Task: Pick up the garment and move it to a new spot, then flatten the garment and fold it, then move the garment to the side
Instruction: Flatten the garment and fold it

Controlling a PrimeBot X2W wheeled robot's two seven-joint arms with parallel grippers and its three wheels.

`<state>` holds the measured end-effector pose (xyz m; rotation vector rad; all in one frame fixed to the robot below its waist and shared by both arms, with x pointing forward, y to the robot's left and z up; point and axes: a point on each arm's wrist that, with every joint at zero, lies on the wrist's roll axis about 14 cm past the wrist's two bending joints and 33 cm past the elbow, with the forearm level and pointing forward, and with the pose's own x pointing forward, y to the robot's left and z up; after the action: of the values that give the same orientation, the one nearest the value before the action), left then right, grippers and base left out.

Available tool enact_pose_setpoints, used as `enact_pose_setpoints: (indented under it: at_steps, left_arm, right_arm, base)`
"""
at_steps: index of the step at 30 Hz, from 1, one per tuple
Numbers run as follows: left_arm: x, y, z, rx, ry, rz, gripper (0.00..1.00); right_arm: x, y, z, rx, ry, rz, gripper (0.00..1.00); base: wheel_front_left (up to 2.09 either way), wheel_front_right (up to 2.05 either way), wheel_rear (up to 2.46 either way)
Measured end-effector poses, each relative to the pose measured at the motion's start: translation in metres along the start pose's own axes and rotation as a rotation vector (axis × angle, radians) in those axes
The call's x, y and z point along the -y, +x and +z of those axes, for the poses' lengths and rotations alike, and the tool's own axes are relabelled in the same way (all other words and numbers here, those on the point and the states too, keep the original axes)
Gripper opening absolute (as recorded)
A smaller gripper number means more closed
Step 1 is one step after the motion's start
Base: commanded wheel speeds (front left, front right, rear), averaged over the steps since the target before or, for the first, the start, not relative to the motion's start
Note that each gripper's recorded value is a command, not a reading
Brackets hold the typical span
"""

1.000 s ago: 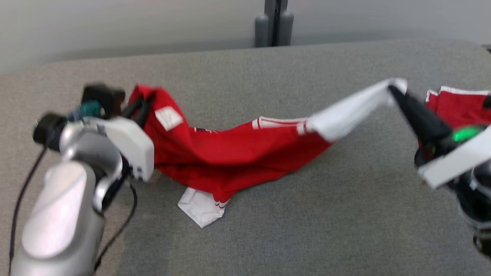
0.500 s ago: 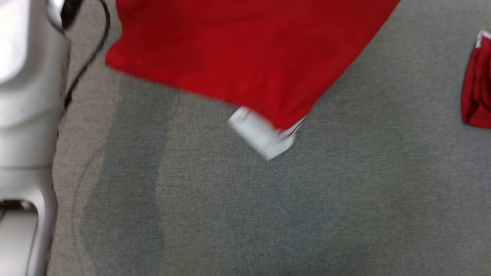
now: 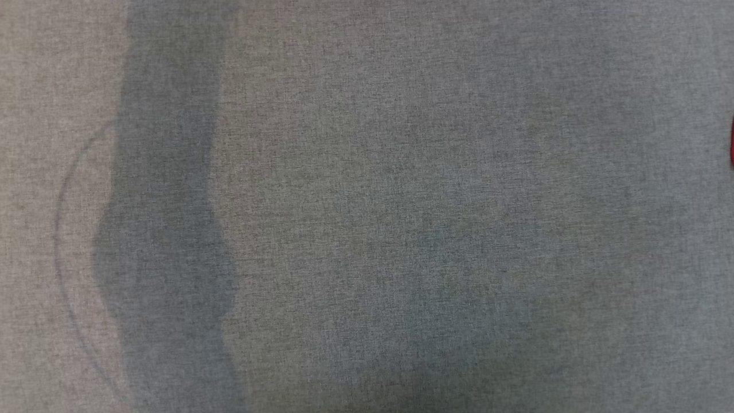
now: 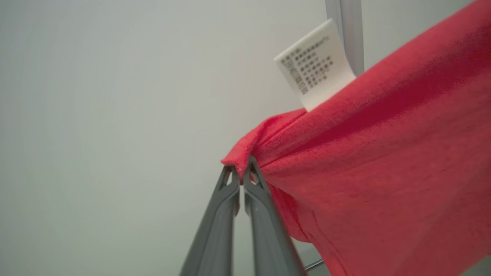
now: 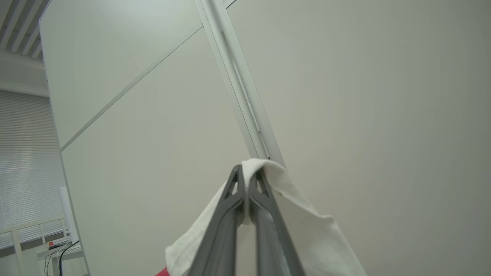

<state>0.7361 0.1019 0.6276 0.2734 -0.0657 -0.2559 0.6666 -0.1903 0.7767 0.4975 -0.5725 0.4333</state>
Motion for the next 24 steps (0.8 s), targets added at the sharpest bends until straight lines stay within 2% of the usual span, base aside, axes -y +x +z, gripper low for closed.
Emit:
enact_pose_setpoints:
  at_steps: [5, 10, 18, 21, 24]
  left_arm:
    - [-0.004, 0.001, -0.004, -0.016, -0.071, 0.016, 0.00]
    - [0.003, -0.003, -0.017, -0.074, -0.103, 0.001, 0.00]
    - [0.018, -0.032, -0.052, -0.237, -0.113, -0.044, 0.00]
    - [0.023, -0.052, -0.068, -0.323, -0.118, -0.056, 0.00]
    - [0.043, -0.078, -0.085, -0.425, -0.114, -0.098, 0.00]
  right_arm:
    - [-0.008, 0.004, 0.003, -0.015, 0.003, 0.013, 0.00]
    - [-0.010, -0.010, -0.037, -0.165, -0.006, 0.008, 0.00]
    - [-0.016, -0.064, -0.097, -0.416, 0.045, -0.026, 0.00]
    - [-0.028, -0.088, -0.109, -0.495, 0.068, -0.024, 0.00]
    - [-0.042, -0.120, -0.118, -0.598, 0.069, -0.009, 0.00]
  base:
    - [0.00, 0.00, 0.00]
    - [0.00, 0.00, 0.00]
    - [0.00, 0.00, 0.00]
    - [0.00, 0.00, 0.00]
    - [0.00, 0.00, 0.00]
